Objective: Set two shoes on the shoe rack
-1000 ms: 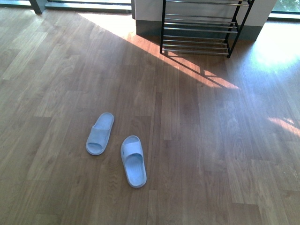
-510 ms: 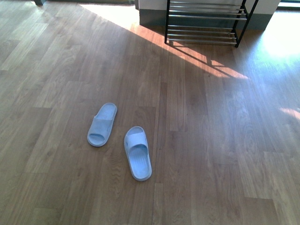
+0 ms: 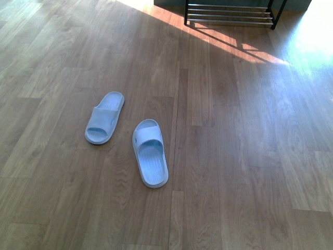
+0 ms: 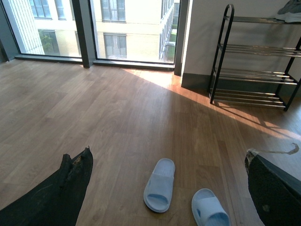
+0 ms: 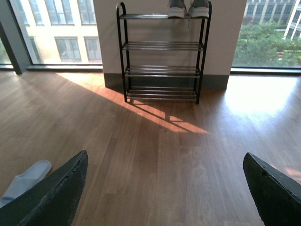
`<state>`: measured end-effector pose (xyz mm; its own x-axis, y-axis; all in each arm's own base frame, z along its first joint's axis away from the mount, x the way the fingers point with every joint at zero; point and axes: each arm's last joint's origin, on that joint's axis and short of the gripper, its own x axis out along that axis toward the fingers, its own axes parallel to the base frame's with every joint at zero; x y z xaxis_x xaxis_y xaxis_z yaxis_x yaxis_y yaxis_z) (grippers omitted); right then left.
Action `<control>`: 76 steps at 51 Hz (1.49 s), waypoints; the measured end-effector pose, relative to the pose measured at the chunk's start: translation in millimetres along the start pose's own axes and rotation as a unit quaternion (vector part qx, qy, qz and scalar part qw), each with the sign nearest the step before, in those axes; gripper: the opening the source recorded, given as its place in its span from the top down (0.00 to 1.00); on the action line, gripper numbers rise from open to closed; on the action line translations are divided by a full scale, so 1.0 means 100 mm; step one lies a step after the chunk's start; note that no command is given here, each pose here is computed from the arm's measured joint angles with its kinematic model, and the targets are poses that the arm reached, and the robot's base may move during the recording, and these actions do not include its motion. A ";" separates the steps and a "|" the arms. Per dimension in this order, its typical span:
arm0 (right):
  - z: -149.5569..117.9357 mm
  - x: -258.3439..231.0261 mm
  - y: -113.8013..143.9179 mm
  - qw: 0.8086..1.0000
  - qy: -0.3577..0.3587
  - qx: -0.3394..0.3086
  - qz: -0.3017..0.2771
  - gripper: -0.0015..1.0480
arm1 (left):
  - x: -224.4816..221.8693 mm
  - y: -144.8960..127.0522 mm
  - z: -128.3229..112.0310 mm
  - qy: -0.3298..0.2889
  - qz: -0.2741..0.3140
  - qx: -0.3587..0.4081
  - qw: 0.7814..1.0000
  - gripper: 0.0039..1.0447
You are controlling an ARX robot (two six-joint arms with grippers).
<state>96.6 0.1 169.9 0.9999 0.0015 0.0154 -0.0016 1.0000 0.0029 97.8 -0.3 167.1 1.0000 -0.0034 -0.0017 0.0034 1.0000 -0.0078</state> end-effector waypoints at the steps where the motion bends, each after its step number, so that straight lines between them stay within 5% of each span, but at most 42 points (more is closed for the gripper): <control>1: 0.00 0.00 0.00 1.000 0.000 0.000 0.000 0.09 | 0.00 0.00 0.00 0.000 0.000 0.000 1.000 0.09; 76: 0.00 0.00 0.00 1.000 0.001 0.000 0.000 0.09 | 0.00 0.00 0.00 0.000 0.000 0.000 1.000 0.09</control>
<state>96.7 0.1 169.7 0.9999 0.0019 0.0139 -0.0019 1.0000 0.0029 97.8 -0.3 167.1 1.0000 -0.0027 -0.0021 0.0027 1.0000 -0.0078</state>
